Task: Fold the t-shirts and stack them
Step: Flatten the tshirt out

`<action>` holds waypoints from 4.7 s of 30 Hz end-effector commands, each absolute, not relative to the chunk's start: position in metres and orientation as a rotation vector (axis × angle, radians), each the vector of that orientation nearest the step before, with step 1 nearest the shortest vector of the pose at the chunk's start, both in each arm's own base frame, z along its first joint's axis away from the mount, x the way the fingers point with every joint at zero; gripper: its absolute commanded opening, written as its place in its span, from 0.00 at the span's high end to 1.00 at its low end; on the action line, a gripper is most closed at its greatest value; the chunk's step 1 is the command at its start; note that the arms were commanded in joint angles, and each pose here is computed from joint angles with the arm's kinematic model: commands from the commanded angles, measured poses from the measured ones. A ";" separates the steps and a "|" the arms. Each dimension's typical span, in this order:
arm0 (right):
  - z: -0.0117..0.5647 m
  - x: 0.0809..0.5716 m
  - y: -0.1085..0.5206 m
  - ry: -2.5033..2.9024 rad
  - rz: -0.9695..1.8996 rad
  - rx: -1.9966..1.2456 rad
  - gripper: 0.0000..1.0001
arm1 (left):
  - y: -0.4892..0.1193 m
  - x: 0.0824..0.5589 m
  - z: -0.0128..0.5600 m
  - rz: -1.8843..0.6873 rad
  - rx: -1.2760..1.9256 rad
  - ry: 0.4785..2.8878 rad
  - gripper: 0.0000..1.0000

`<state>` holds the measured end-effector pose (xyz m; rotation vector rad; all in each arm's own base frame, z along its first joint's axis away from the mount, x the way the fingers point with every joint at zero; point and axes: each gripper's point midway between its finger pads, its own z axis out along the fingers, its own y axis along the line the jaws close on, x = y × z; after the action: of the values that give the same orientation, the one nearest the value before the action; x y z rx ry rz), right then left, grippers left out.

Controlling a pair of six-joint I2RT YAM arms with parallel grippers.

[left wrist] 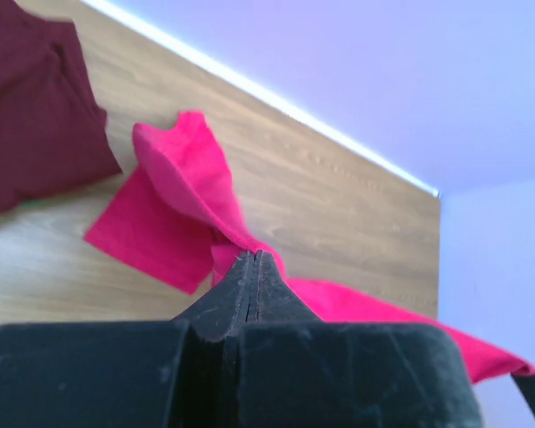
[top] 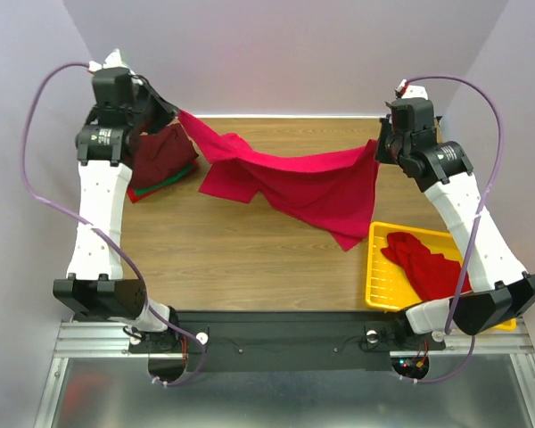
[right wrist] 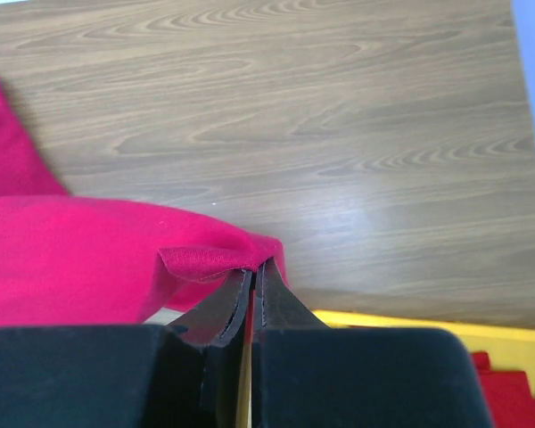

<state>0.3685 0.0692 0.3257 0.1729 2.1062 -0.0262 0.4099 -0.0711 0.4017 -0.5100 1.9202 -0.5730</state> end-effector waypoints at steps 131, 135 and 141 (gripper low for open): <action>0.271 0.424 0.103 2.084 0.277 0.213 1.00 | -0.130 0.511 0.346 -0.833 -0.201 1.941 1.00; 0.210 0.475 0.100 2.196 0.214 0.199 0.99 | -0.133 0.566 0.268 -0.794 -0.247 2.096 1.00; 0.153 0.510 0.085 2.296 0.177 0.183 0.99 | -0.131 0.578 0.238 -0.770 -0.305 2.151 1.00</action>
<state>0.4695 0.0946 0.1173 0.2275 2.4435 0.1588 0.5741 -0.1305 0.1575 -0.4061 2.3189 -0.7667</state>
